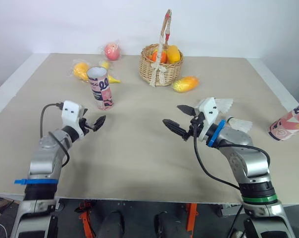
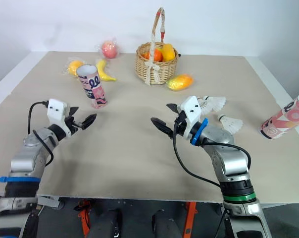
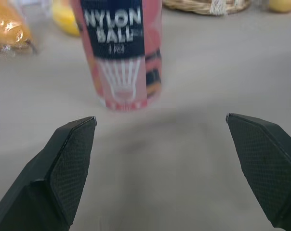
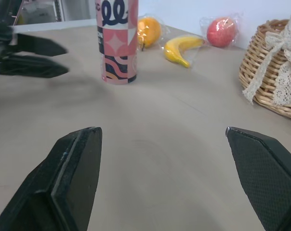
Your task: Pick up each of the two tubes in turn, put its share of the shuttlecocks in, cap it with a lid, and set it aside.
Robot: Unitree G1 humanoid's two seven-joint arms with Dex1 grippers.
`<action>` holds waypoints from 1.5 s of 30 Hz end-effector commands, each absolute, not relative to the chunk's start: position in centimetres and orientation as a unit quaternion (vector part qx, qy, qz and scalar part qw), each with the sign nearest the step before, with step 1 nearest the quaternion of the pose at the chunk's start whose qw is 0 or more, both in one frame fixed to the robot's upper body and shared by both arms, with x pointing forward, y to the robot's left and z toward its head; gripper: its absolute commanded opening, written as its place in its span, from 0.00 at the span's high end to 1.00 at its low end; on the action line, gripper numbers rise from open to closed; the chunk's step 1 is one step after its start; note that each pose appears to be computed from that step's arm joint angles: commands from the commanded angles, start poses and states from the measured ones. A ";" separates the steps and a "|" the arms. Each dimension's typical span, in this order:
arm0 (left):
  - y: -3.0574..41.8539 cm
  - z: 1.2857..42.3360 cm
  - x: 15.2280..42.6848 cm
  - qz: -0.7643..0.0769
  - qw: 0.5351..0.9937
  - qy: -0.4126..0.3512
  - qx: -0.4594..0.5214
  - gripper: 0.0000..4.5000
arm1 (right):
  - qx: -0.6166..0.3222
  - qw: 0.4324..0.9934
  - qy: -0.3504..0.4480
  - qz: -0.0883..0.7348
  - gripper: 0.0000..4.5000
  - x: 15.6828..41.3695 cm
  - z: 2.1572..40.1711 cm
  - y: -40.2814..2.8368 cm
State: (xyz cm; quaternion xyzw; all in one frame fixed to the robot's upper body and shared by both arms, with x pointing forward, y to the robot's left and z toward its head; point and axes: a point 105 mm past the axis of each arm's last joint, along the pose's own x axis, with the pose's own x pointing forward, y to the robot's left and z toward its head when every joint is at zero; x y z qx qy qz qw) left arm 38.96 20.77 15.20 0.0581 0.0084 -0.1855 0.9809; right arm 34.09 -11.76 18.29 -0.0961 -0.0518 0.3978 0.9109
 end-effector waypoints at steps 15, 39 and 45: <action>20.2 16.8 44.1 -0.171 0.982 0.012 0.081 0.00 | -0.116 0.918 -0.088 0.368 0.02 32.8 20.3 -12.4; 17.9 17.8 47.3 -0.148 0.987 0.009 0.057 0.00 | -0.119 0.926 -0.084 0.347 0.02 32.4 20.3 -13.1; 18.0 17.6 47.4 -0.144 0.988 0.009 0.051 0.06 | -0.117 0.927 -0.083 0.347 0.01 32.4 20.2 -13.1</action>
